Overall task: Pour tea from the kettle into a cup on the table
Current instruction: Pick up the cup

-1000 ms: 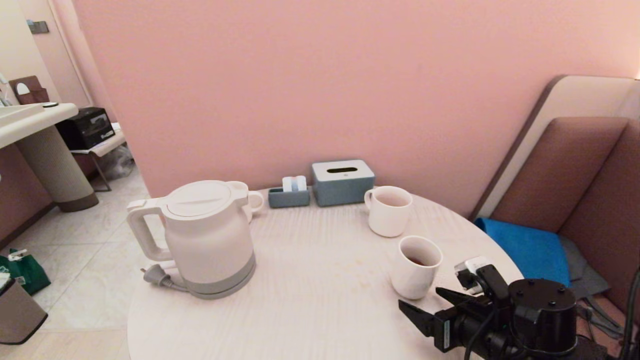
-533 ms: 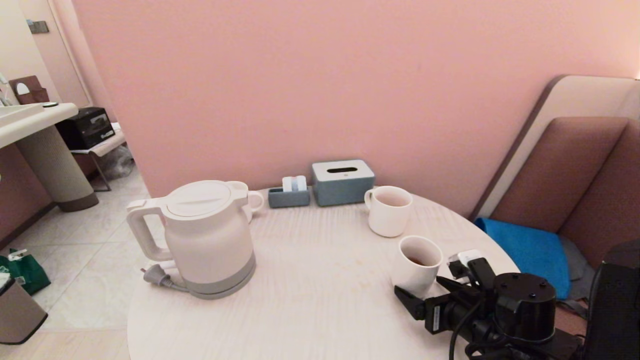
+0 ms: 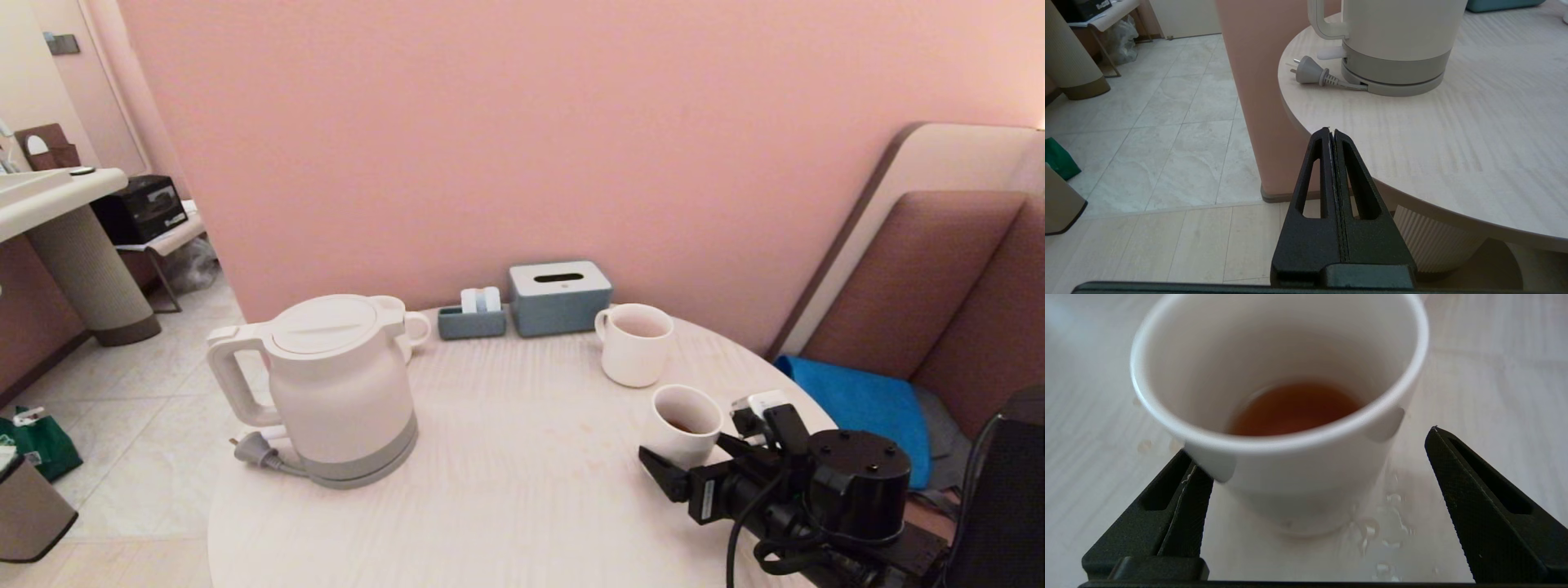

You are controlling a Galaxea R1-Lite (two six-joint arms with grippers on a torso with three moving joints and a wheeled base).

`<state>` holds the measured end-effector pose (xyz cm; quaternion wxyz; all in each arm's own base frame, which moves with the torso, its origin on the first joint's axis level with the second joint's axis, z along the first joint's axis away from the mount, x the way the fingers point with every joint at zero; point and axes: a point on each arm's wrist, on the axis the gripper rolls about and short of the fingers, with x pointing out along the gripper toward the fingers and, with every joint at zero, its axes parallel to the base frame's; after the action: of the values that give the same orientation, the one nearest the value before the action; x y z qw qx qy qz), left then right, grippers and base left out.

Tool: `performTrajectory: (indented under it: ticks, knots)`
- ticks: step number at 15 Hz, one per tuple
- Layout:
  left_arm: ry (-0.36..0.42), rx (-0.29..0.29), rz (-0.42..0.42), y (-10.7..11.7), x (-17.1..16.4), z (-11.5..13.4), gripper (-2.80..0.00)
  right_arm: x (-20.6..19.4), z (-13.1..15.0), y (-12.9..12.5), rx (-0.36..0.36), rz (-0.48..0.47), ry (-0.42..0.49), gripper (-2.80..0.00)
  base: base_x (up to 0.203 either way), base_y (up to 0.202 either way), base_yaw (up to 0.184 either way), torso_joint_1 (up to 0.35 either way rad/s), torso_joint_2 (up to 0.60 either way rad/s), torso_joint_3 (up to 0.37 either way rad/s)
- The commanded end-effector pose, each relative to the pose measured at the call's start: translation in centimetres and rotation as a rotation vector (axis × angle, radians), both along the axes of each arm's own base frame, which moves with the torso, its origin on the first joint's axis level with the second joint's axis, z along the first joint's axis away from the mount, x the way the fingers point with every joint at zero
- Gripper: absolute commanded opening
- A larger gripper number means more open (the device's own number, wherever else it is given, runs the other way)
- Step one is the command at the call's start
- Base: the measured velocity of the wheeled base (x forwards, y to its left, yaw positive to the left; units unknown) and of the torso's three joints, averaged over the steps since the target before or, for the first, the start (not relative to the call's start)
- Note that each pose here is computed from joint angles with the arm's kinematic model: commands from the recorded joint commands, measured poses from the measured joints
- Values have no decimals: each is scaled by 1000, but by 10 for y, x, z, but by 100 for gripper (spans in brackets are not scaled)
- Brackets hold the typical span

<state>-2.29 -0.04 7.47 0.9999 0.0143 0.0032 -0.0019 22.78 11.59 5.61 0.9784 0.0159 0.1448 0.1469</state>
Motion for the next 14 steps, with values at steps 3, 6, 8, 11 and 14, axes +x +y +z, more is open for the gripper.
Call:
performTrajectory:
  ticks: [3,6,8,11,14]
  knots:
    - [1,0,1,0,0,0,-280,6,3,3,16,2,-26,0,0,0,0,0,0,0]
    - [1,0,1,0,0,0,-280,13,2,7,27,0,-37,0,0,0,0,0,0,0]
    - [1,0,1,0,0,0,-280,17,1,9,30,1,-41,0,0,0,0,0,0,0]
    - [1,0,1,0,0,0,-280,18,2,9,32,2,-48,0,0,0,0,0,0,0]
    - [1,0,1,0,0,0,-280,18,2,9,33,1,-46,-280,0,0,0,0,0,0]
